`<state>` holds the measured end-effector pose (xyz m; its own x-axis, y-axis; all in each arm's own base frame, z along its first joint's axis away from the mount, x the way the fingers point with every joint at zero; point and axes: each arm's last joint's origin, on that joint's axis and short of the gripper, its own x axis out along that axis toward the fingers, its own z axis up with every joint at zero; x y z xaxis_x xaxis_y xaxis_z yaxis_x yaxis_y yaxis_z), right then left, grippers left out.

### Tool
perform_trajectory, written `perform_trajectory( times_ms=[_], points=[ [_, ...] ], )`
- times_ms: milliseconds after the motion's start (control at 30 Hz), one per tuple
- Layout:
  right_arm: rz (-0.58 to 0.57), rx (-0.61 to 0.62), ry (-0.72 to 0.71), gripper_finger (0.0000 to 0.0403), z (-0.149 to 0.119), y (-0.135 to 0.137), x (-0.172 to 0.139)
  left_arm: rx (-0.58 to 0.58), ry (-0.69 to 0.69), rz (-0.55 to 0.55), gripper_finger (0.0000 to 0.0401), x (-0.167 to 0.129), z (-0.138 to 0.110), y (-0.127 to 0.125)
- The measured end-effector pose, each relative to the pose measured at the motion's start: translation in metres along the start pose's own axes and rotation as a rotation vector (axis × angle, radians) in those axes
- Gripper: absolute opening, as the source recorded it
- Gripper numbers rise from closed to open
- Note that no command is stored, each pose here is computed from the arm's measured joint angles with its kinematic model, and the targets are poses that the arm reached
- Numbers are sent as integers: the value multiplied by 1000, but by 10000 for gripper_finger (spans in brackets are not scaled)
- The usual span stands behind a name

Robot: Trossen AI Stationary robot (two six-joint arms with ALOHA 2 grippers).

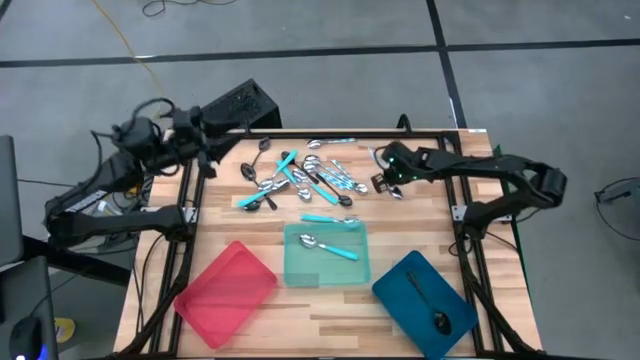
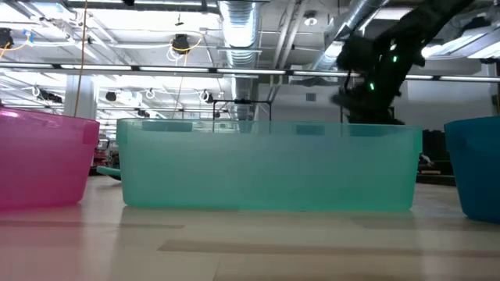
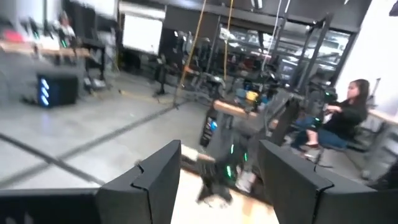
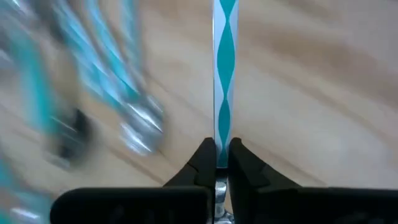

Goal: Sort silverware by color (type)

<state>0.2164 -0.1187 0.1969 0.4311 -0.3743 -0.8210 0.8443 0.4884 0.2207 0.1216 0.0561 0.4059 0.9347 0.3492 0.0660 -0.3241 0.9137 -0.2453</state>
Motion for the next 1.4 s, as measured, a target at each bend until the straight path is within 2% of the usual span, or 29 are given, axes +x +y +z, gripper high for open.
perform_trajectory(
  times_ms=[100,200,300,433,600,733,833,1000,1200,1400],
  points=[
    [137,48,-151,37,8,16,-18,-60,26,3,196,-1,-18,5],
    [296,27,-274,37,11,41,-28,-93,34,6,196,-4,-29,7],
    [424,-9,-337,37,6,66,-31,-96,32,7,196,-8,-32,8],
    [512,-47,-377,37,-9,95,-25,-84,19,4,196,-14,-33,7],
    [588,-60,-382,37,-33,128,-11,-68,-9,17,196,-18,-30,7],
    [622,-87,-379,37,-39,161,-8,-84,-27,24,196,-19,-28,6],
    [647,-151,-389,37,-39,187,-6,-96,-26,19,196,-19,-29,6],
    [667,-233,-393,37,-29,229,-3,-116,-14,-9,196,-20,-29,5],
    [681,-410,-393,37,-17,274,6,-126,4,-23,196,-20,-30,5],
    [815,-531,-393,37,-4,314,19,-146,3,4,196,-20,-31,6]
  ],
)
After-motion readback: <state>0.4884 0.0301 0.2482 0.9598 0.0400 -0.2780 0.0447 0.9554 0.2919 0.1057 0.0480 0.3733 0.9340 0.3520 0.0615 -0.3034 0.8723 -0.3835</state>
